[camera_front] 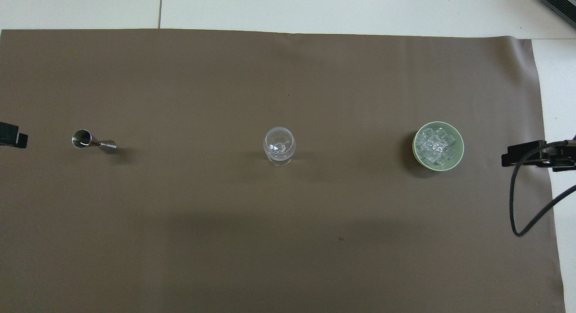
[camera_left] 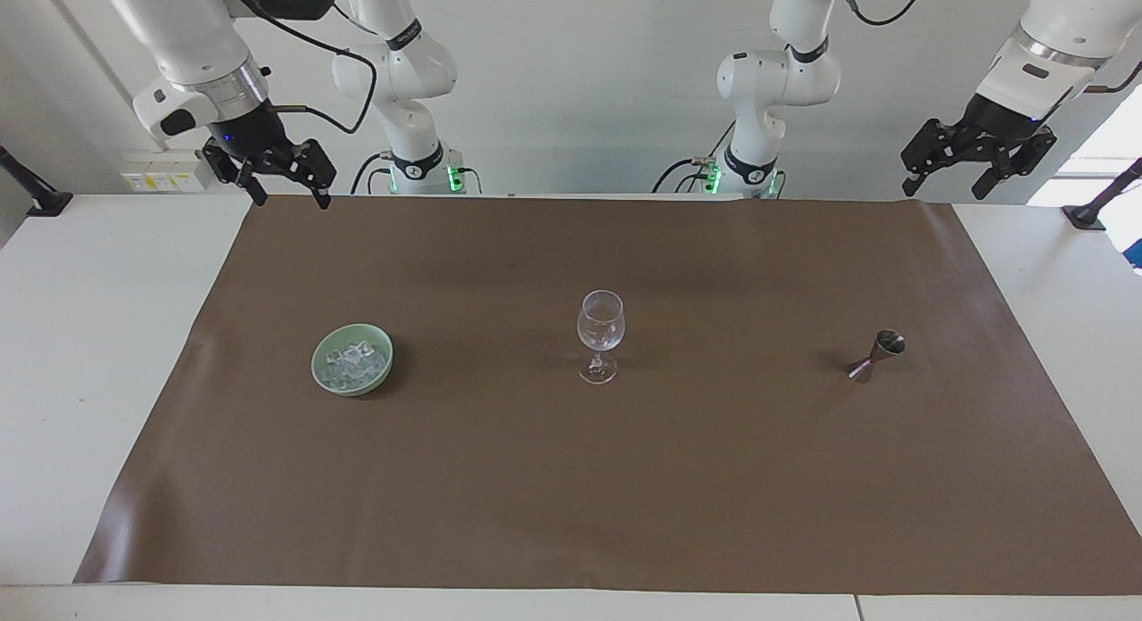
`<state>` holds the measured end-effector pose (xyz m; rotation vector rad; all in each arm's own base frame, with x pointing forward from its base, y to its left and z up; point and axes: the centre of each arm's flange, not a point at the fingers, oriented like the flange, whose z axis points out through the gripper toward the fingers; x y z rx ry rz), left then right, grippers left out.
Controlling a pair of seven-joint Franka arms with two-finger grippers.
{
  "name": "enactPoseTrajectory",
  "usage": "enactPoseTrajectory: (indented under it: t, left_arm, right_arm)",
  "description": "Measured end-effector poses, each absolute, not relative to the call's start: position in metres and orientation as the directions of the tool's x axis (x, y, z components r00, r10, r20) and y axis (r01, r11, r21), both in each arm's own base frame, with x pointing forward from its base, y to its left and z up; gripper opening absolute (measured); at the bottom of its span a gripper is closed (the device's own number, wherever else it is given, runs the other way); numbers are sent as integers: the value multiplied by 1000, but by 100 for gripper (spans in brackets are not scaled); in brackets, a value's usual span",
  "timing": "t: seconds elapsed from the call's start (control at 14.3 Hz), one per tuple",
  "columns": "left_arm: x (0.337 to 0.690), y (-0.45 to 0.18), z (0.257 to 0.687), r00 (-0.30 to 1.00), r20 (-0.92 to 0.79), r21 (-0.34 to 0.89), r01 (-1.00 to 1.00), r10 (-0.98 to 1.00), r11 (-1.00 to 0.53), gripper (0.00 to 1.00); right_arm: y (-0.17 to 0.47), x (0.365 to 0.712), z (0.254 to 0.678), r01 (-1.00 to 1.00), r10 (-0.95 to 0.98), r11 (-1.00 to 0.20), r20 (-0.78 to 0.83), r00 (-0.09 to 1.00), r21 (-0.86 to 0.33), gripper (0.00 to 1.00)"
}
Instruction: Pour wine and add ice with both arms
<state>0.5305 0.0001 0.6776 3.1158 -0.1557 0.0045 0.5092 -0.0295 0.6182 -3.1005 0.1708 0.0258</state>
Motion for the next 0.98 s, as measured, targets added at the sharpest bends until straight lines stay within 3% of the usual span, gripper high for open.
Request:
enactPoseTrajectory:
  t: [0.98]
  left_arm:
    - [532, -14, 678, 992, 15, 20, -126, -126, -992, 100]
  right_arm:
    - [-30, 498, 642, -108, -109, -993, 29, 994, -42, 100]
